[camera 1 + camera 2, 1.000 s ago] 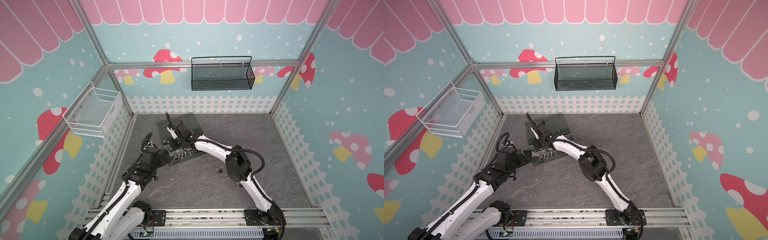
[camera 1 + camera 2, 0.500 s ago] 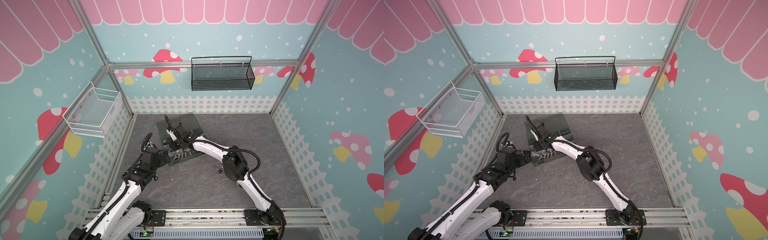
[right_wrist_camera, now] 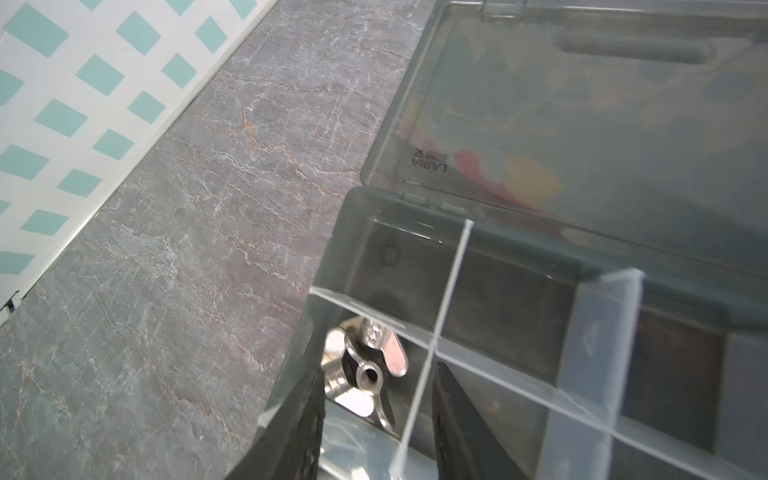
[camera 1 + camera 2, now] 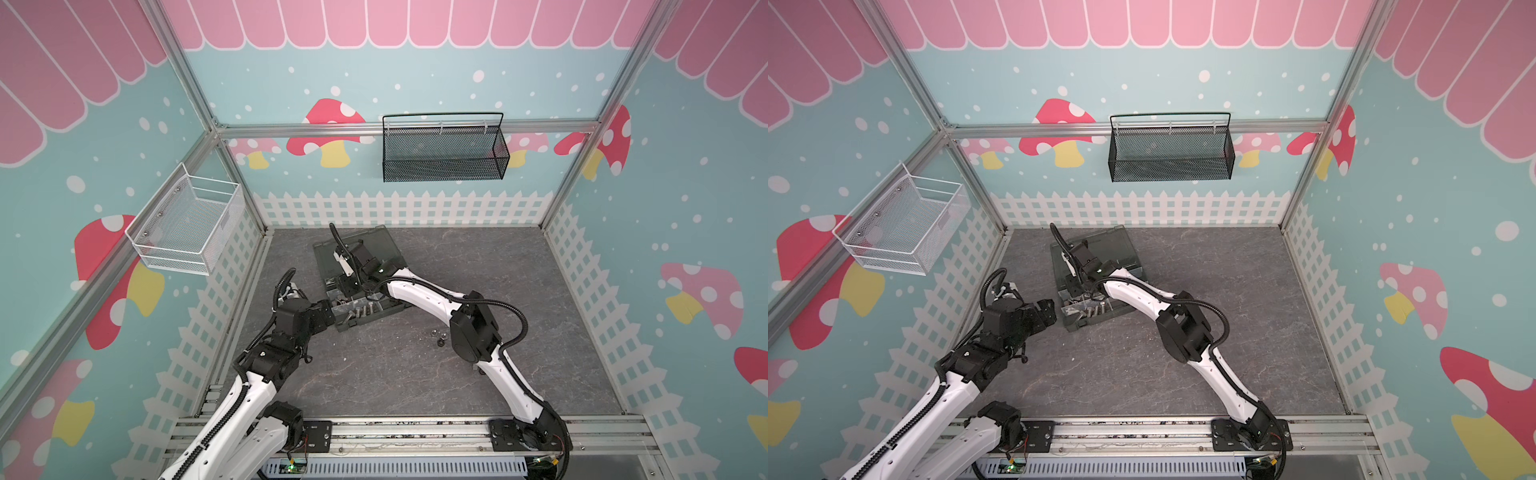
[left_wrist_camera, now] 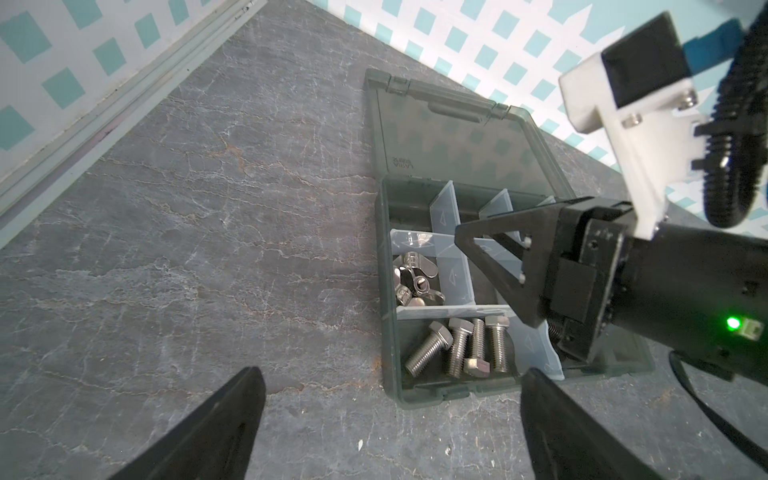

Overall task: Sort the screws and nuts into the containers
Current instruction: 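Open the right gripper to drop the wing nut in, then reach the left gripper to the pile and grasp a wing nut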

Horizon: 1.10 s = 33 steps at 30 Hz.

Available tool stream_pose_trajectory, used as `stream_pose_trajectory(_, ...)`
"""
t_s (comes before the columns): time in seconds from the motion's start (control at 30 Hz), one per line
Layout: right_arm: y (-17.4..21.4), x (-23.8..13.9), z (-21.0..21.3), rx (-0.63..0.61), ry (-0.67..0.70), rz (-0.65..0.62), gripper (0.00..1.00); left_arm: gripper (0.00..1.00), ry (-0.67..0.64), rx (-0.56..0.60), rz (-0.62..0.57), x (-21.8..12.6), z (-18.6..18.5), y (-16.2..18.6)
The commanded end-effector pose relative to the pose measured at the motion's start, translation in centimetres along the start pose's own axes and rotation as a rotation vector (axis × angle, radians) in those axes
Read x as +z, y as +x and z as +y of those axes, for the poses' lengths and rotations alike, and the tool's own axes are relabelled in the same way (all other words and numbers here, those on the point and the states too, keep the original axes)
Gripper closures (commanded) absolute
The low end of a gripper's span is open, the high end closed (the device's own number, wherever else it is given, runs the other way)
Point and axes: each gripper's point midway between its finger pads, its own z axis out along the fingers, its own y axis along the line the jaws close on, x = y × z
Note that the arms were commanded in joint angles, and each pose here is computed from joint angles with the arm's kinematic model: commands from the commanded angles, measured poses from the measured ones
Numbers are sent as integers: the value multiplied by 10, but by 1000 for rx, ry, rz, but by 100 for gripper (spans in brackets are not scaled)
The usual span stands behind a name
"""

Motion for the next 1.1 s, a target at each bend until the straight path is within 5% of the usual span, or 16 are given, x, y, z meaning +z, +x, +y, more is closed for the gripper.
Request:
stream_pose_trajectory(0.0, -18, -51, -9, 24, 69, -52, 55, 5, -31, -26, -9, -3, 10, 2)
stream_pose_trajectory(0.33, 43, -147, -80, 185, 285, -84, 47, 7, 74, -4, 28, -3, -23, 7)
stream_pose_trajectory(0.53, 117, -206, -146, 360, 486, -62, 30, 9, 170, 90, 66, -1, -79, 30)
stream_pose_trajectory(0.63, 156, -231, -177, 465, 548, -53, 16, 10, 223, 172, 105, 1, -116, 52)
stream_pose_trajectory(0.67, 171, -240, -188, 500, 571, -50, 1, 10, 245, 202, 122, 2, -129, 61)
stream_pose_trajectory(1.07, 239, -323, -258, 733, 723, -148, 2, 24, 686, 643, 415, -35, -312, 213)
